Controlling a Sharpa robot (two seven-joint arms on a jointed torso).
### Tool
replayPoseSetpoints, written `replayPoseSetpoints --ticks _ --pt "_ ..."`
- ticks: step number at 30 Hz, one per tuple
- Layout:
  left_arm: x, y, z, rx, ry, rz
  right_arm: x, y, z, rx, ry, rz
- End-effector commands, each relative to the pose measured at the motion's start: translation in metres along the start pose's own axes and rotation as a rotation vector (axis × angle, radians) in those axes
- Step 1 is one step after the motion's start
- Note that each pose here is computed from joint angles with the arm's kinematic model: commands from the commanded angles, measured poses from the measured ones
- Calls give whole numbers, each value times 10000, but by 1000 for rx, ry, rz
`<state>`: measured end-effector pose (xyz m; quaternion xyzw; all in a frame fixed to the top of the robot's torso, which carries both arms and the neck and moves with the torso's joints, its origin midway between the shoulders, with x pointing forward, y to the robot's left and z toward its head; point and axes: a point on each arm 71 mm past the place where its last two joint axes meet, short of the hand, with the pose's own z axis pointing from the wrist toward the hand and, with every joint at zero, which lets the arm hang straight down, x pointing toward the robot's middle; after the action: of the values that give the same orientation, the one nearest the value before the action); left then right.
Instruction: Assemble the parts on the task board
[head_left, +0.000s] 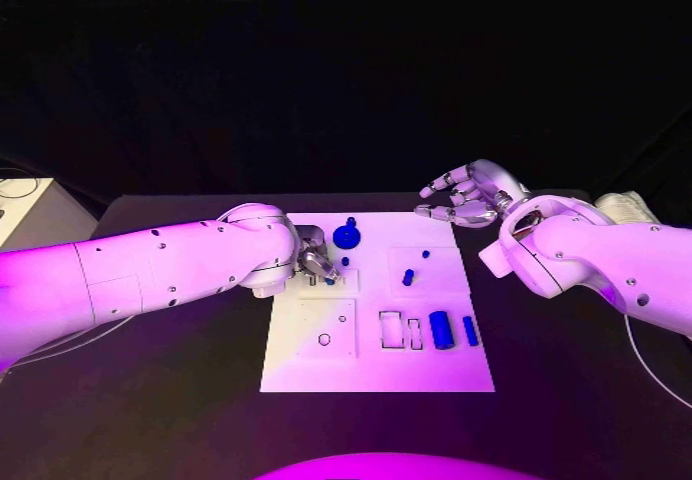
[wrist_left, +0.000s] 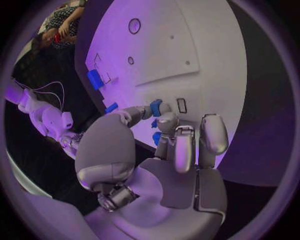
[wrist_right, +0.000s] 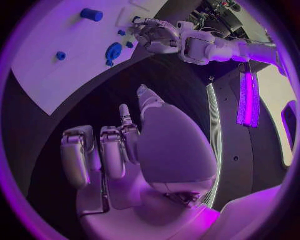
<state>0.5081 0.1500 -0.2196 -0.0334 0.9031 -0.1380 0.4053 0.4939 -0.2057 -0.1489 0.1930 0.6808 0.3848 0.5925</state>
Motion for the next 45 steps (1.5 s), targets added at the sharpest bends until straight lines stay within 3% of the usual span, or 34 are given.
replayPoseSetpoints --ticks 1,27,36,45 --pt "118 -29 21 10 63 8 13 10 -3 -12 14 -7" --pt "65 46 -9 3 30 -3 12 -8 -2 -7 12 -6" --pt "-85 -23 -87 31 -2 -18 24 -17 -1 -5 12 -5" --pt "-318 -60 -203 56 -58 -43 23 -37 2 0 10 -5"
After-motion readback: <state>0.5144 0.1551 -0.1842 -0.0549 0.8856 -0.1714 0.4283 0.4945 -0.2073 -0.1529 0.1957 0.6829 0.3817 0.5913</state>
